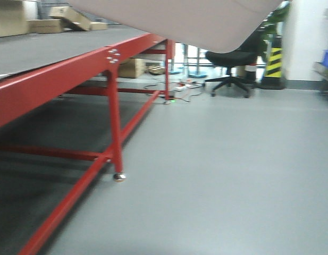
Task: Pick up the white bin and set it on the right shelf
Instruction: 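Hold the bin raised while the base turns away from the table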
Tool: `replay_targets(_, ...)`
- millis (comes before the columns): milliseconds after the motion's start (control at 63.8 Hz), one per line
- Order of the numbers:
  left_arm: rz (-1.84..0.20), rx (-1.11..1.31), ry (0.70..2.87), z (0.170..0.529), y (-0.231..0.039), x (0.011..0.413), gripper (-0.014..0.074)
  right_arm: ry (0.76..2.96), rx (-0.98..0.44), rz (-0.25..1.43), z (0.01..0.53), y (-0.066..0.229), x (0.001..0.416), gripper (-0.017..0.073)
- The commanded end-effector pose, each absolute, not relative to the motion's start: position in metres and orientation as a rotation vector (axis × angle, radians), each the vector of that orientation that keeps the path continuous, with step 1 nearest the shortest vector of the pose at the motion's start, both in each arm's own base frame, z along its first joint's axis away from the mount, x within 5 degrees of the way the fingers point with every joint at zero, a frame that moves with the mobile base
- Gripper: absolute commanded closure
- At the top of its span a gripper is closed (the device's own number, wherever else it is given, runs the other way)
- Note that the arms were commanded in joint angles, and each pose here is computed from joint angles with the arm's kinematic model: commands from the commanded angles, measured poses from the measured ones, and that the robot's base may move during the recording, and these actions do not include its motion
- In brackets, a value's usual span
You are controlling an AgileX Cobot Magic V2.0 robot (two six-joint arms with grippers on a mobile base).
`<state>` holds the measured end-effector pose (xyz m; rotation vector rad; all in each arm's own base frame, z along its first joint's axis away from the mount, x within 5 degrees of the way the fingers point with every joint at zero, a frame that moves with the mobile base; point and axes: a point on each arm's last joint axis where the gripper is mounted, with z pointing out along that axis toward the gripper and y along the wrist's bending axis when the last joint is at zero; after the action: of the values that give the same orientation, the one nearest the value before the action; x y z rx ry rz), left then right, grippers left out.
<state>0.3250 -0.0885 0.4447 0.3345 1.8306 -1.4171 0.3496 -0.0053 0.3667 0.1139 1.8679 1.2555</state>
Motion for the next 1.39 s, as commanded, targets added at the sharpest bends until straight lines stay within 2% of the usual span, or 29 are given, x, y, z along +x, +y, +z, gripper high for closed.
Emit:
replay_targets(0, -1.620, 0.558, 1.711, 0.4749, -0.1040, 0.2875, 0.0720, 1.715, -0.142, 1.512, 0.4109, 0.0211, 0.3169, 0.0478)
replay_targets(1379, -1.620, 0.558, 1.711, 0.4749, -0.1040, 0.2875, 0.0720, 1.715, -0.142, 1.512, 0.4109, 0.0211, 0.3169, 0.0478)
